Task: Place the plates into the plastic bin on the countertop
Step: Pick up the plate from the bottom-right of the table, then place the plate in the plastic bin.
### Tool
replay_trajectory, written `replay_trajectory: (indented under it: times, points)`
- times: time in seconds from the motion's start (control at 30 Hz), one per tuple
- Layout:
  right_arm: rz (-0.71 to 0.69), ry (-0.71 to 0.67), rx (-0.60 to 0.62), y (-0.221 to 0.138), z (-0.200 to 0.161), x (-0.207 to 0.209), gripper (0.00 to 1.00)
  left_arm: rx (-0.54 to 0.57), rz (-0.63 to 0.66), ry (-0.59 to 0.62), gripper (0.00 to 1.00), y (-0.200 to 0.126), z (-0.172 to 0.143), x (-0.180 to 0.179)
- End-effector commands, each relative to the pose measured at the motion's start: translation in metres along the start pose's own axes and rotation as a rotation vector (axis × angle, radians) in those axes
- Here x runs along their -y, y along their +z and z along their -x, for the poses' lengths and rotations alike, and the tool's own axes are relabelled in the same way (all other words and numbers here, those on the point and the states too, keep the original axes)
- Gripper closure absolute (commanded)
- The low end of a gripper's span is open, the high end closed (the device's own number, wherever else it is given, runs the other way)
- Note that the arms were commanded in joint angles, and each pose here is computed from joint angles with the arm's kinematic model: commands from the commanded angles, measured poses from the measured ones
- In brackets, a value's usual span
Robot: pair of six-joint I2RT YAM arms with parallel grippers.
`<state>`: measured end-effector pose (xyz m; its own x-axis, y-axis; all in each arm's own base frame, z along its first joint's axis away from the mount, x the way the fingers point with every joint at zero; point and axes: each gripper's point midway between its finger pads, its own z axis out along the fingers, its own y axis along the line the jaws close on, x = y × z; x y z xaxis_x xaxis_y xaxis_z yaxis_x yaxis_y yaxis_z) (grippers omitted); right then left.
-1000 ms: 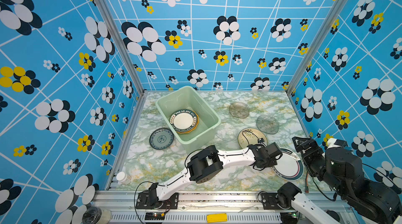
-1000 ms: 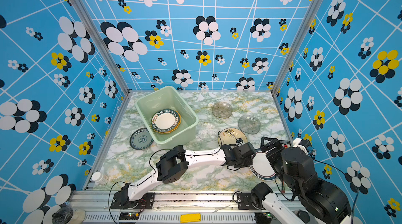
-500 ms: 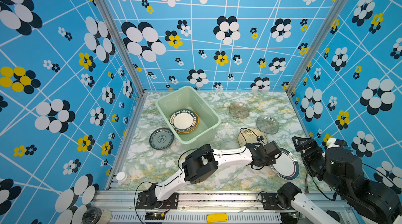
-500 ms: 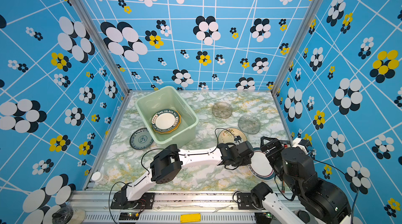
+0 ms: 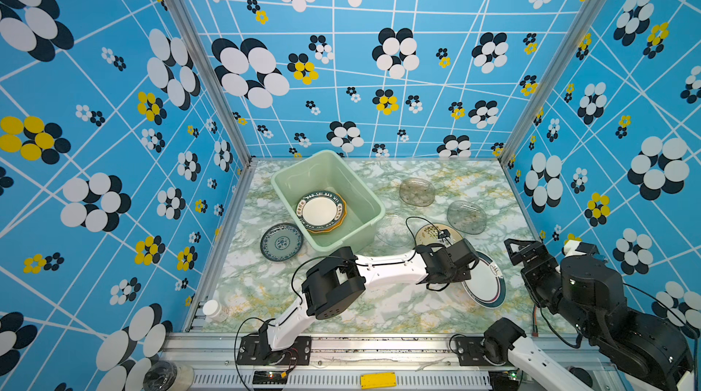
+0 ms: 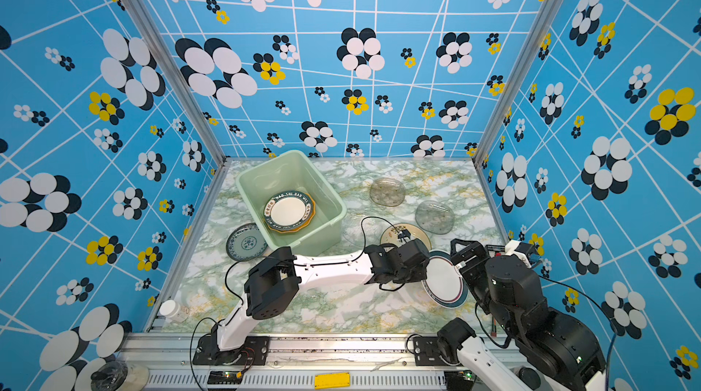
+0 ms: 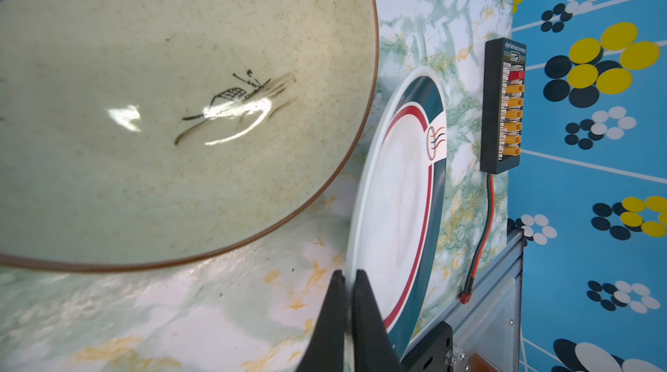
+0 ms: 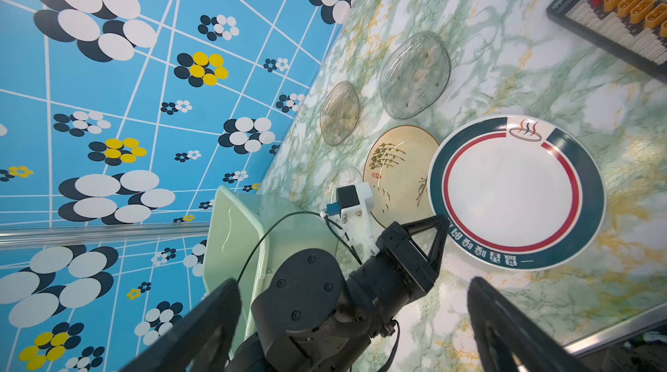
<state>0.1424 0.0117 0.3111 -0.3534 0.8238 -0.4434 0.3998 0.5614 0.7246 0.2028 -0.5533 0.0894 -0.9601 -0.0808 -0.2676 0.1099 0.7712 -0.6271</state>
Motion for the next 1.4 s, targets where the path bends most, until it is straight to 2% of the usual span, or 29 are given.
replay_trajectory:
  times: [0.0, 0.13, 0.27, 0.4, 0.53, 0.67, 0.83, 1.0, 1.1, 1.17, 1.37]
  points:
    - [0.038, -0.008, 0.008, -0.003, 0.003, -0.007, 0.0, 0.032, -0.136, 0.021, 1.0, -0.029, 0.017, 0.039]
    - [0.226, -0.051, 0.007, -0.007, 0.004, -0.045, 0.01, 0.068, -0.188, 0.0, 1.0, -0.048, 0.035, 0.051]
    - [0.32, -0.074, 0.021, -0.012, 0.007, -0.066, 0.01, 0.109, -0.231, -0.017, 1.0, -0.067, 0.055, 0.061]
    - [0.341, -0.129, 0.006, -0.015, 0.006, -0.078, 0.02, 0.166, -0.272, -0.038, 1.0, -0.09, 0.081, 0.069]
    - [0.355, -0.167, -0.014, -0.017, 0.004, -0.087, 0.06, 0.25, -0.322, -0.076, 1.0, -0.125, 0.124, 0.071]
    - [0.359, -0.174, -0.038, -0.016, 0.0, -0.091, 0.1, 0.351, -0.347, -0.075, 1.0, -0.167, 0.17, 0.073]
    - [0.353, -0.164, -0.049, -0.013, -0.003, -0.087, 0.11, 0.447, -0.349, -0.087, 1.0, -0.207, 0.208, 0.06]
    - [0.332, -0.171, -0.069, -0.004, -0.011, -0.081, 0.13, 0.52, -0.33, -0.098, 1.0, -0.241, 0.222, 0.043]
    - [0.335, -0.17, -0.102, 0.003, -0.019, -0.081, 0.18, 0.549, -0.319, -0.109, 1.0, -0.261, 0.225, 0.033]
    - [0.352, -0.163, -0.131, 0.01, -0.026, -0.088, 0.21, 0.568, -0.311, -0.11, 1.0, -0.274, 0.225, 0.028]
    - [0.402, -0.186, -0.211, 0.025, -0.041, -0.121, 0.19, 0.606, -0.275, -0.116, 1.0, -0.307, 0.213, 0.007]
